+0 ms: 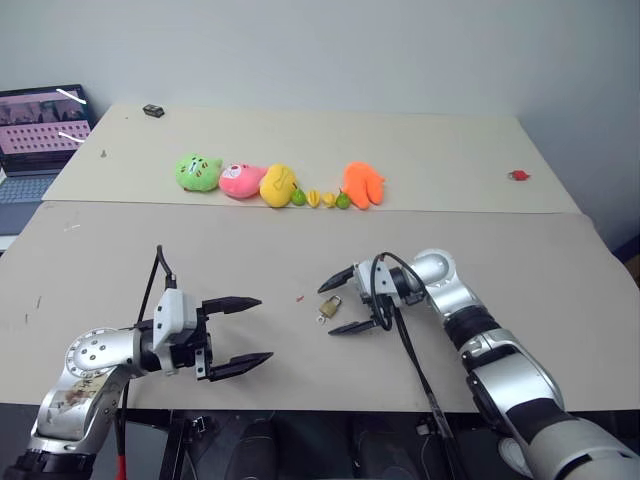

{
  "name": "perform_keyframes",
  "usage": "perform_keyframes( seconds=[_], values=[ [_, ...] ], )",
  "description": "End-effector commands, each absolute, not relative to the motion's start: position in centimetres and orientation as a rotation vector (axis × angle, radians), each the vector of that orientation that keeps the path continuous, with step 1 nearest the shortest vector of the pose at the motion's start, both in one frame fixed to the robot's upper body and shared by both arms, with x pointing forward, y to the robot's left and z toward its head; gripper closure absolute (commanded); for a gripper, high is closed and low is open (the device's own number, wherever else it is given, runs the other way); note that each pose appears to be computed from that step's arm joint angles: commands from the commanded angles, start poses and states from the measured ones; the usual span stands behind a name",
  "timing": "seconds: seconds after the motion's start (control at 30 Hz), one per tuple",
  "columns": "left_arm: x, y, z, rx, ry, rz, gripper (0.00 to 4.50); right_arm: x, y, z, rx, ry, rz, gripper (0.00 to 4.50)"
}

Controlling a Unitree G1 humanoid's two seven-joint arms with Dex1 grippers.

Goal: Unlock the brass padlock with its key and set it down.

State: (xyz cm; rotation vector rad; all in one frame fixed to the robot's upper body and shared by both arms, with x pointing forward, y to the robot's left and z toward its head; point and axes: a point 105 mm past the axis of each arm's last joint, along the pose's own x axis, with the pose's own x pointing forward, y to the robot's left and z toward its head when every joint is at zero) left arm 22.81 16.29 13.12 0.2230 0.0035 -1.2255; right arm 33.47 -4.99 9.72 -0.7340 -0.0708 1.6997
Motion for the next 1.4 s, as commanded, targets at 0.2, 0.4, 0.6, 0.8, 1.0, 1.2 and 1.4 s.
perform_keyframes(
  seconds=[0.2,0.4,0.6,0.8,1.0,1.2,1.4],
  values=[
    [22.1,16.1,14.3,0.226,-0.046,-1.195,0.00,34.3,-5.3,10.9,-0.794,-0.102,1.697,0.04],
    [22.0,16.3,14.4,0.216,-0.050,-1.177,0.00,34.6,-6.7,10.8,-0.835,-0.079,1.683,0.04],
    [22.1,16.1,14.4,0.217,-0.059,-1.180,0.00,35.0,-6.2,11.1,-0.850,-0.087,1.669,0.04],
    [22.3,16.0,14.7,0.214,-0.068,-1.176,0.00,35.2,-5.5,11.2,-0.861,-0.097,1.665,0.04],
    [22.2,16.0,14.7,0.210,-0.067,-1.166,0.00,35.2,-5.3,11.2,-0.858,-0.099,1.669,0.04],
    [22.1,16.0,14.9,0.194,-0.071,-1.149,0.00,35.3,-5.4,11.2,-0.857,-0.087,1.666,0.04],
    [22.0,16.0,14.9,0.194,-0.067,-1.144,0.00,35.3,-5.5,11.0,-0.850,-0.071,1.669,0.04]
  ],
)
